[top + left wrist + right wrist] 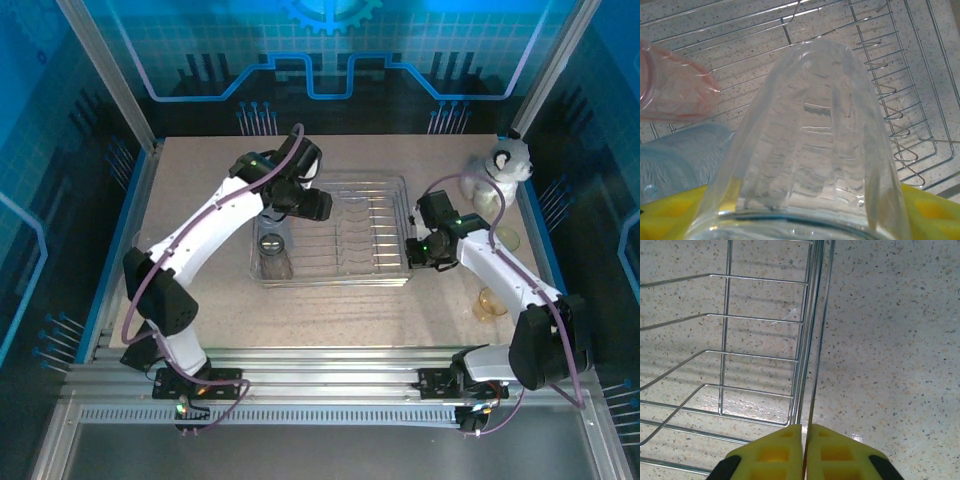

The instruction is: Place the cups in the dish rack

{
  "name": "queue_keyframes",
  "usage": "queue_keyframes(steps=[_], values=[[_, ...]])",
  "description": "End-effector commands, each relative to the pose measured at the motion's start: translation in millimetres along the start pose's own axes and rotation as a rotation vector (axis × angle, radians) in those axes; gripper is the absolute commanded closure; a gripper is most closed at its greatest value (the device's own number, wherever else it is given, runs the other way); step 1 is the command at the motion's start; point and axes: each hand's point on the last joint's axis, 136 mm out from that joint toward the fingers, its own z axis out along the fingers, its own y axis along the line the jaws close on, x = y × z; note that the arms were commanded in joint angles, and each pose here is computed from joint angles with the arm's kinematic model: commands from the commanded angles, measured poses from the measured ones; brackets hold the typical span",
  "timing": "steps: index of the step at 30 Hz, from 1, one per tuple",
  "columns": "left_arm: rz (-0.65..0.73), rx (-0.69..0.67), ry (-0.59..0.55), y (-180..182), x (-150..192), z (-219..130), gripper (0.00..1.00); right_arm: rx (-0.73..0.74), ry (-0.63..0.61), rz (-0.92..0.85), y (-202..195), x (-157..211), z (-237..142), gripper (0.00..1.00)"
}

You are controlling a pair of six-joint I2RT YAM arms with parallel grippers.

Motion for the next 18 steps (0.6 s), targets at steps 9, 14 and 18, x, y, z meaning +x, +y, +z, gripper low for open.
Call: queue_keyframes(steps=[9, 14, 18], values=[[0.052, -0.082, 0.028, 9.7, -6.5, 2.4, 0.68, -0.053, 0.124, -0.084, 31.9, 49.6, 5.8, 1.0], [0.055, -0.111, 0.036, 14.4, -6.2, 2.3, 0.68, -0.02, 0.148, -0.088, 34.6, 66.3, 1.6, 1.0], [0.056, -0.143, 0.054, 19.3, -4.7, 4.7, 0.69, 0.001, 0.155, -0.038, 34.8, 75.7, -2.9, 1.0]])
